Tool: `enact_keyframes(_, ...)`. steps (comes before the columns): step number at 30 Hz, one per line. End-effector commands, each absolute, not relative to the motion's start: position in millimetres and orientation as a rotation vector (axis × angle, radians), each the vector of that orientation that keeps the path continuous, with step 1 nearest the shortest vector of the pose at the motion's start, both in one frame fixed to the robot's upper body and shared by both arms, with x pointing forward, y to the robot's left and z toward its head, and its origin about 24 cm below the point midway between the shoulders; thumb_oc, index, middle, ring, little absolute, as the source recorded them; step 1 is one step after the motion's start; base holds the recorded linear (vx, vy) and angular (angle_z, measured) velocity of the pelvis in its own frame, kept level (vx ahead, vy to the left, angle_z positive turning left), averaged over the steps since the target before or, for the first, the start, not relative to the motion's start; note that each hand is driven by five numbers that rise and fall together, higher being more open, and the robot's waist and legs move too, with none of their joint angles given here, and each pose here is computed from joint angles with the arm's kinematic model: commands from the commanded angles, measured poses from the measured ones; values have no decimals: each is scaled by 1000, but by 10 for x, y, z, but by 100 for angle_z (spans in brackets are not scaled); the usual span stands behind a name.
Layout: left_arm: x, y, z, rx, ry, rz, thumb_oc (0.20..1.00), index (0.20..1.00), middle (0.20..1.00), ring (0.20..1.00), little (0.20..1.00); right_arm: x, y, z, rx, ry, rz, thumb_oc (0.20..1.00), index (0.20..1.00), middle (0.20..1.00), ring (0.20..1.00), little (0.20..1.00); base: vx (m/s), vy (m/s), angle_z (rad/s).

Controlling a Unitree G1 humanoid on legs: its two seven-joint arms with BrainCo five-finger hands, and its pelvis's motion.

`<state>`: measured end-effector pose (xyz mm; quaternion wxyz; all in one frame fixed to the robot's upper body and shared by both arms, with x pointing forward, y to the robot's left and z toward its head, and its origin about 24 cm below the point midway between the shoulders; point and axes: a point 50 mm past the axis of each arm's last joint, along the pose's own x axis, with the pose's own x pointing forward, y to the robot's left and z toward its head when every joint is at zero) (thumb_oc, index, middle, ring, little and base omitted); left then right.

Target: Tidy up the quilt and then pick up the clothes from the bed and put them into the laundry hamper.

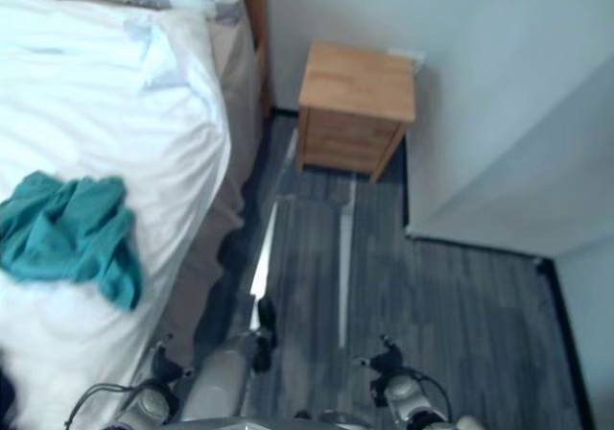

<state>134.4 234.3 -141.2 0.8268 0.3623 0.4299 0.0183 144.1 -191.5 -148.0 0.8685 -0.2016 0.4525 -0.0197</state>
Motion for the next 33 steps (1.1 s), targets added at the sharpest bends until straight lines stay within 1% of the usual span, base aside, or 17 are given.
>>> enact_keyframes(1, 1467, 2332, -1361, 793, 872, 52, 1000, 1000, 1000, 1000, 1000, 1700, -2094, -1293, -344, 823, -184, 1000, 1000, 1000, 1000, 1000, 591, 144, 75)
enact_keyframes(6, 1496, 2373, -1334, 825, 849, 42, 1000, 1000, 1000, 1000, 1000, 1884, -2120, -1141, -332, 715, -196, 1000, 1000, 1000, 1000, 1000, 449, -51, 97)
enact_keyframes(8, 1552, 2386, -1300, 843, 818, 40, 1000, 1000, 1000, 1000, 1000, 2037, -2203, -967, -353, 610, -227, 1000, 1000, 1000, 1000, 1000, 539, -285, 140)
enact_keyframes(11, 1668, 2406, -1235, 849, 769, 73, 1000, 1000, 1000, 1000, 1000, 2200, -2485, -465, -371, 341, -413, 1000, 1000, 1000, 1000, 1000, 644, -441, 227)
enact_keyframes(12, 1646, 2444, -1232, 836, 773, 102, 1000, 1000, 1000, 1000, 1000, 2221, -2540, -302, -404, 255, -450, 1000, 1000, 1000, 1000, 1000, 457, -412, 225)
enact_keyframes(15, 1411, 2478, -1309, 818, 824, 140, 1000, 1000, 1000, 1000, 1000, 2275, -2651, 178, -776, -1, -509, 1000, 1000, 1000, 1000, 1000, 375, -343, 153)
enact_keyframes(16, 1411, 2477, -1309, 818, 824, 139, 1000, 1000, 1000, 1000, 1000, 2274, -2650, 178, -777, -1, -509, 1000, 1000, 1000, 1000, 1000, 243, -322, 123)
enact_keyframes(17, 1275, 2452, -1364, 830, 855, 133, 1000, 1000, 1000, 1000, 1000, 2330, -2729, 553, -887, -175, -583, 1000, 1000, 1000, 1000, 1000, 136, -216, 68)
enact_keyframes(18, 1276, 2449, -1364, 830, 855, 132, 1000, 1000, 1000, 1000, 1000, 2327, -2731, 555, -888, -175, -584, 1000, 1000, 1000, 1000, 1000, 178, -333, 63)
enact_keyframes(19, 1241, 2348, -1400, 785, 859, 125, 1000, 1000, 1000, 1000, 1000, 2354, -2761, 868, -926, -327, -662, 1000, 1000, 1000, 1000, 1000, -10, -165, 70)
enact_keyframes(21, 1262, 2324, -1395, 762, 849, 120, 1000, 1000, 1000, 1000, 1000, 2400, -2753, 1005, -948, -387, -678, 1000, 1000, 1000, 1000, 1000, -67, -161, 187)
enact_keyframes(22, 1276, 2352, -1382, 758, 848, 125, 1000, 1000, 1000, 1000, 1000, 2447, -2709, 1223, -1020, -485, -664, 1000, 1000, 1000, 1000, 1000, -132, -175, 181)
enact_keyframes(24, 1266, 2355, -1386, 755, 856, 125, 1000, 1000, 1000, 1000, 1000, 2458, -2726, 1323, -1063, -520, -677, 1000, 1000, 1000, 1000, 1000, -55, -156, 85)
enact_keyframes(28, 1178, 2303, -1443, 757, 899, 32, 1000, 1000, 1000, 1000, 1000, 2556, -2896, 1415, -1127, -482, -707, 1000, 1000, 1000, 1000, 1000, 65, -42, 108)
enact_keyframes(29, 1172, 2346, -1441, 795, 905, -17, 1000, 1000, 1000, 1000, 1000, 2623, -3032, 1401, -1147, -417, -723, 1000, 1000, 1000, 1000, 1000, -34, -57, 60)
enact_keyframes(32, 1247, 2398, -1397, 832, 878, -42, 1000, 1000, 1000, 1000, 1000, 2736, -3187, 1396, -1151, -344, -750, 1000, 1000, 1000, 1000, 1000, -107, -41, 58)
enact_keyframes(33, 1355, 2446, -1344, 862, 840, -56, 1000, 1000, 1000, 1000, 1000, 2865, -3253, 1455, -1122, -312, -761, 1000, 1000, 1000, 1000, 1000, -151, 60, 110)
